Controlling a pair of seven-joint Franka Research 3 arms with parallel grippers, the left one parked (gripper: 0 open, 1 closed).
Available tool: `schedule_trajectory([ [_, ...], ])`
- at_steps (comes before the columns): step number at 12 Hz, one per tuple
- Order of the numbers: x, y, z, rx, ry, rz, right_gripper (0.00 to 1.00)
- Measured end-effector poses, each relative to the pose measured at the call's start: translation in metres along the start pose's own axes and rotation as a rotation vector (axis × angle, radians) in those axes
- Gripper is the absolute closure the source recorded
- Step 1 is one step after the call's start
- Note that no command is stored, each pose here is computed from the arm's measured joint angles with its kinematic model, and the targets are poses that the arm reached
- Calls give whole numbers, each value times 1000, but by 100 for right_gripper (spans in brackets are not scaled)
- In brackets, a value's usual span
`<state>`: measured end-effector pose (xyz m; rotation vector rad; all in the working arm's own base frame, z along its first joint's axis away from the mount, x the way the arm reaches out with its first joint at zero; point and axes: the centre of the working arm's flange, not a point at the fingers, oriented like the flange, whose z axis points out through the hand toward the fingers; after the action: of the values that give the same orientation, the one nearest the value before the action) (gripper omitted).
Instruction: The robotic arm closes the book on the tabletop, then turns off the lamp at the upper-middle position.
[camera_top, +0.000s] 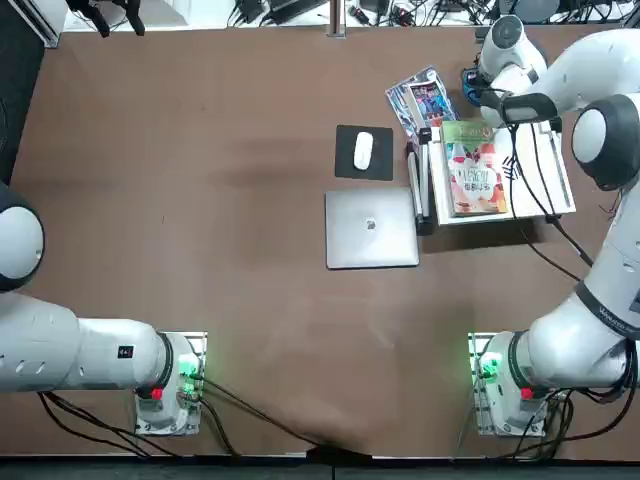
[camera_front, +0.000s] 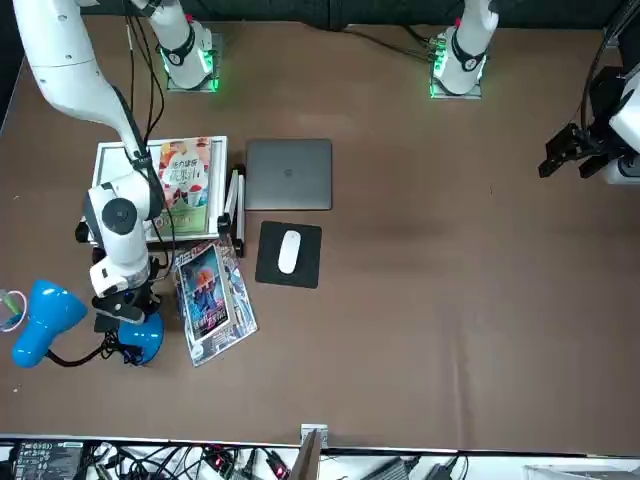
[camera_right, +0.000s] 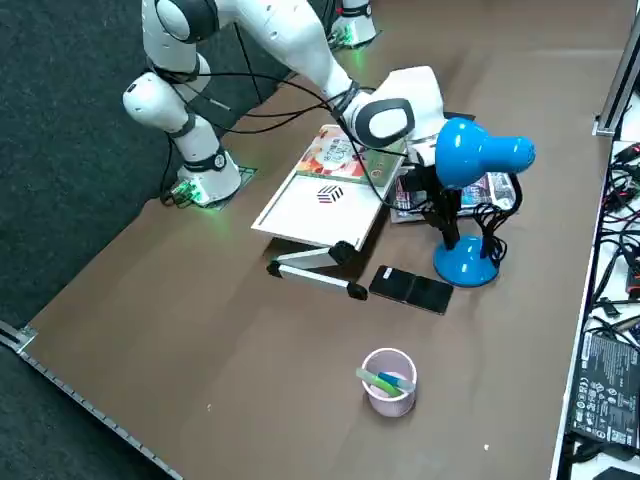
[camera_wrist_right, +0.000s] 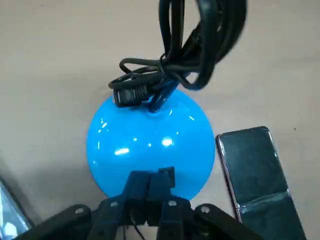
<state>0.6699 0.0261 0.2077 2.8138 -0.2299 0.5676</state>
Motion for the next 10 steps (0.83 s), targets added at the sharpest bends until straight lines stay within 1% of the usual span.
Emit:
schedule_trajectory([
  [5, -16, 4, 2, 41, -1, 0, 99],
  [10, -24, 2, 3, 46, -12, -5, 99],
])
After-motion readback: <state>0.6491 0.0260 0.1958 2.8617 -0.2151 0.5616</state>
